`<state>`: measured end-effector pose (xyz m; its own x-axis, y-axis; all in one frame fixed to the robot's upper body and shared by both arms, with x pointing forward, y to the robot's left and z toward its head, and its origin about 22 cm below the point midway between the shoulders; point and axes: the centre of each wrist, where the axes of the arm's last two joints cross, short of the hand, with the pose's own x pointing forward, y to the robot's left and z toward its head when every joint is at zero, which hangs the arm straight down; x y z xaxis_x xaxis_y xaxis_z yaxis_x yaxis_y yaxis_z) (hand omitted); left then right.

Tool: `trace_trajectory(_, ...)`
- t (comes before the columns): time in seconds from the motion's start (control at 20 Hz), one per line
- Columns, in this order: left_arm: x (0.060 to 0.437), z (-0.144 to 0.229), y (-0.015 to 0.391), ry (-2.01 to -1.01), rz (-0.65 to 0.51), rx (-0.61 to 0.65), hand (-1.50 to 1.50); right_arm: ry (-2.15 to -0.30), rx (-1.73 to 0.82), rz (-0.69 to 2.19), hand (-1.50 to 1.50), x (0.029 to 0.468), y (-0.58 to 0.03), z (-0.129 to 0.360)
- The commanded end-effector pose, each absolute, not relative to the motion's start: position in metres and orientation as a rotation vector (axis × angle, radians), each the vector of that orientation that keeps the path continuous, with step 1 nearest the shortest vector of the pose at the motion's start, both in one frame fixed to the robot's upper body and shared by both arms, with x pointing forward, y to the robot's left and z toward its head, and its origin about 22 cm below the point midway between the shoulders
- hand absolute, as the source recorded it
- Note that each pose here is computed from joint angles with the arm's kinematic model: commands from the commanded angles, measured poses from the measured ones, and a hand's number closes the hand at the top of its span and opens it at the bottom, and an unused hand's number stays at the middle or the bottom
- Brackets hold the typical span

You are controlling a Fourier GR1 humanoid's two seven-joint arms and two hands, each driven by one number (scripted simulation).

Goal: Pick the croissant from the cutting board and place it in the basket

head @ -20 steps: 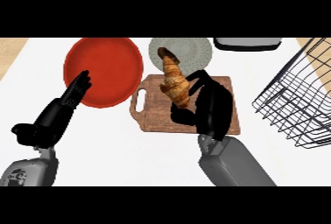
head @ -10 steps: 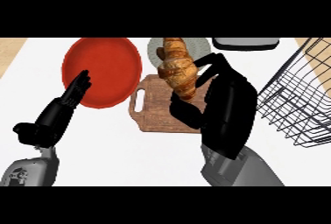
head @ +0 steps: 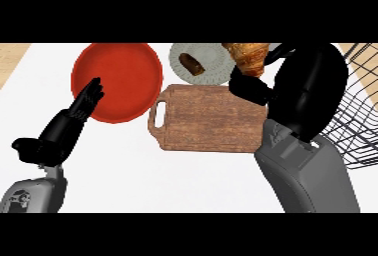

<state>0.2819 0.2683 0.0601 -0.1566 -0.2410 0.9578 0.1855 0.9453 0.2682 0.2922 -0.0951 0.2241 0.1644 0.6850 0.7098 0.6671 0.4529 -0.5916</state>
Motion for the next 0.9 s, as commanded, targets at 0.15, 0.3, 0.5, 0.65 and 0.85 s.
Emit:
trace_trajectory(0.15, 0.268, 0.050, 0.271, -1.693, -0.378, 0.050, 0.00, -1.346, -1.319, -0.195, 1.50, 0.325, -0.144, 0.256)
trace_trajectory(0.3, 0.276, 0.070, 0.257, -1.683, -0.380, 0.042, 0.00, -1.361, -1.368, -0.254, 1.50, 0.346, -0.166, 0.266)
trace_trajectory(0.5, 0.288, 0.055, 0.261, -1.681, -0.386, 0.047, 0.00, -1.338, -1.440, -0.325, 1.50, 0.354, -0.213, 0.279)
trace_trajectory(0.65, 0.279, 0.065, 0.275, -1.711, -0.387, 0.053, 0.00, -1.292, -1.431, -0.348, 1.50, 0.357, -0.238, 0.269)
trace_trajectory(0.85, 0.276, 0.061, 0.267, -1.696, -0.383, 0.035, 0.00, -1.248, -1.426, -0.335, 1.50, 0.360, -0.271, 0.229)
